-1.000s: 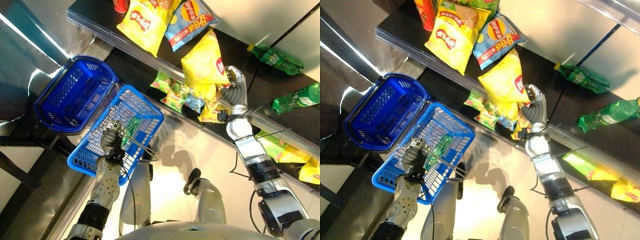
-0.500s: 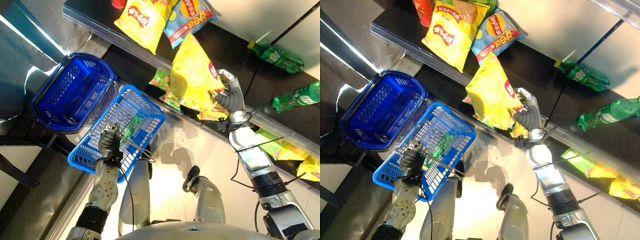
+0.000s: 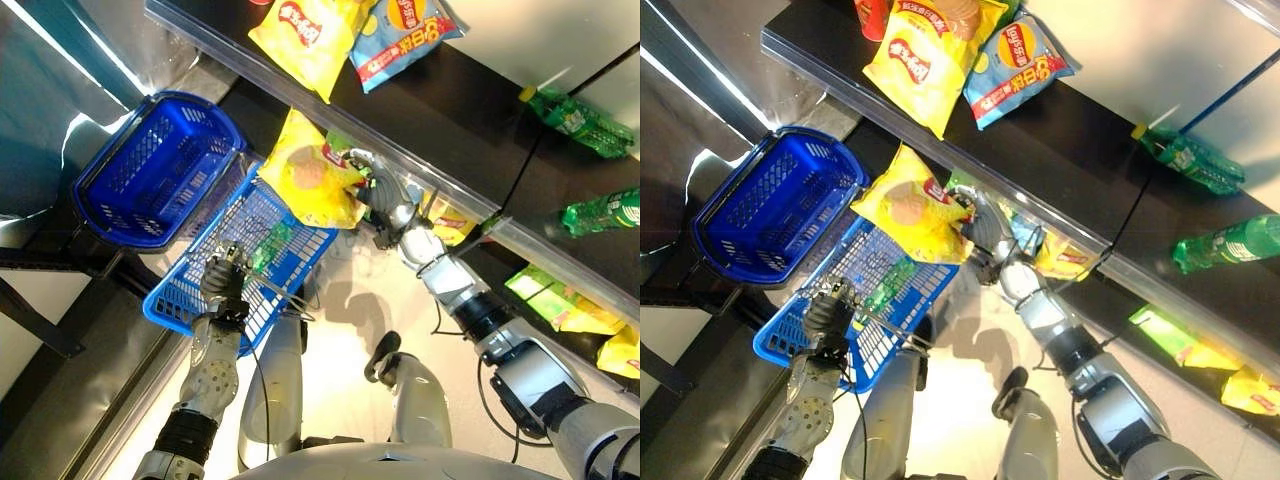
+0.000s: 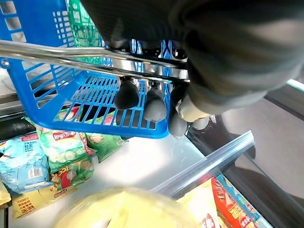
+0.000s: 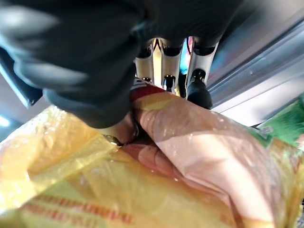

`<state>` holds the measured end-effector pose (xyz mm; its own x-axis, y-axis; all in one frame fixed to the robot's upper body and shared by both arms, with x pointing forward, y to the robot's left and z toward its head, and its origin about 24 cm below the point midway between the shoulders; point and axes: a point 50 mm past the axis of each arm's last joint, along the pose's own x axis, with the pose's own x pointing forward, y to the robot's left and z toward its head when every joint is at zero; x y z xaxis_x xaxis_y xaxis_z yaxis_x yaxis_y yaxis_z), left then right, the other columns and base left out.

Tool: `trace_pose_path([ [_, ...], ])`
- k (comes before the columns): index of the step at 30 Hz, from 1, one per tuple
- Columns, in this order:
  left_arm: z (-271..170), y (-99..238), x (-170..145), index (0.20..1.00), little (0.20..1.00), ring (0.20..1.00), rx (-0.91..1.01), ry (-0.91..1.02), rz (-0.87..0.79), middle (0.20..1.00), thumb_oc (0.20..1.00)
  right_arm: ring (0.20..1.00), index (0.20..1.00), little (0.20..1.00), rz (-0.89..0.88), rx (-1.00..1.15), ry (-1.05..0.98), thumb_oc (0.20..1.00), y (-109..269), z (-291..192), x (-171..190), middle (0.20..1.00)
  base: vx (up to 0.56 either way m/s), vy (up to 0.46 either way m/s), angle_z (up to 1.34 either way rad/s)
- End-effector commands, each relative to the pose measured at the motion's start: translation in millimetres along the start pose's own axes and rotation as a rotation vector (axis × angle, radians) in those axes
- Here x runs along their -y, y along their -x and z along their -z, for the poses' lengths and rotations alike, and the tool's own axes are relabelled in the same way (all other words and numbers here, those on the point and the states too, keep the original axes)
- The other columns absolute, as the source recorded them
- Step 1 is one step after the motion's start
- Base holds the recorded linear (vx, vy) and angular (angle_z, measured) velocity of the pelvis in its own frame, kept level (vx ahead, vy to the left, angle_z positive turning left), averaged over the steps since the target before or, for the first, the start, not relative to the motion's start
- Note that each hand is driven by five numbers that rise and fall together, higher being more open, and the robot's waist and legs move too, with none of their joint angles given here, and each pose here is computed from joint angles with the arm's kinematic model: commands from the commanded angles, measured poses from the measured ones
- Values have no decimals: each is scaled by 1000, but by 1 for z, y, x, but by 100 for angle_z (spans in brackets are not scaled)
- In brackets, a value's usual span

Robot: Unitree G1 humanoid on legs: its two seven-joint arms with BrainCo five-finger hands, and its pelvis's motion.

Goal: Pick up the snacks into the basket

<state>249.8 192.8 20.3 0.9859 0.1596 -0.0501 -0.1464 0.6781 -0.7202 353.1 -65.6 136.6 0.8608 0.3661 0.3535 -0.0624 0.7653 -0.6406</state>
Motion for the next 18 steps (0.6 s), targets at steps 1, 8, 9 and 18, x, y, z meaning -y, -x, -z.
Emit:
trace_pose_path([
  [1, -38, 0, 67, 200, 200, 200, 209, 46, 366, 200, 200, 200, 200, 200, 7, 94, 45, 200, -20, -23, 1, 200, -17, -13, 8],
  [8, -35, 4, 80, 200, 200, 200, 168, 54, 453, 200, 200, 200, 200, 200, -122, -76, 151, 200, -38, -11, -38, 200, 9, -18, 14],
  [9, -34, 4, 81, 200, 200, 200, 163, 55, 465, 200, 200, 200, 200, 200, -133, -103, 151, 200, -39, -8, -42, 200, -20, -17, 24],
  [18, -28, 6, 100, 200, 200, 200, 113, 52, 567, 200, 200, 200, 200, 200, -211, -308, 170, 200, -26, 22, -57, 200, -2, -10, 13],
])
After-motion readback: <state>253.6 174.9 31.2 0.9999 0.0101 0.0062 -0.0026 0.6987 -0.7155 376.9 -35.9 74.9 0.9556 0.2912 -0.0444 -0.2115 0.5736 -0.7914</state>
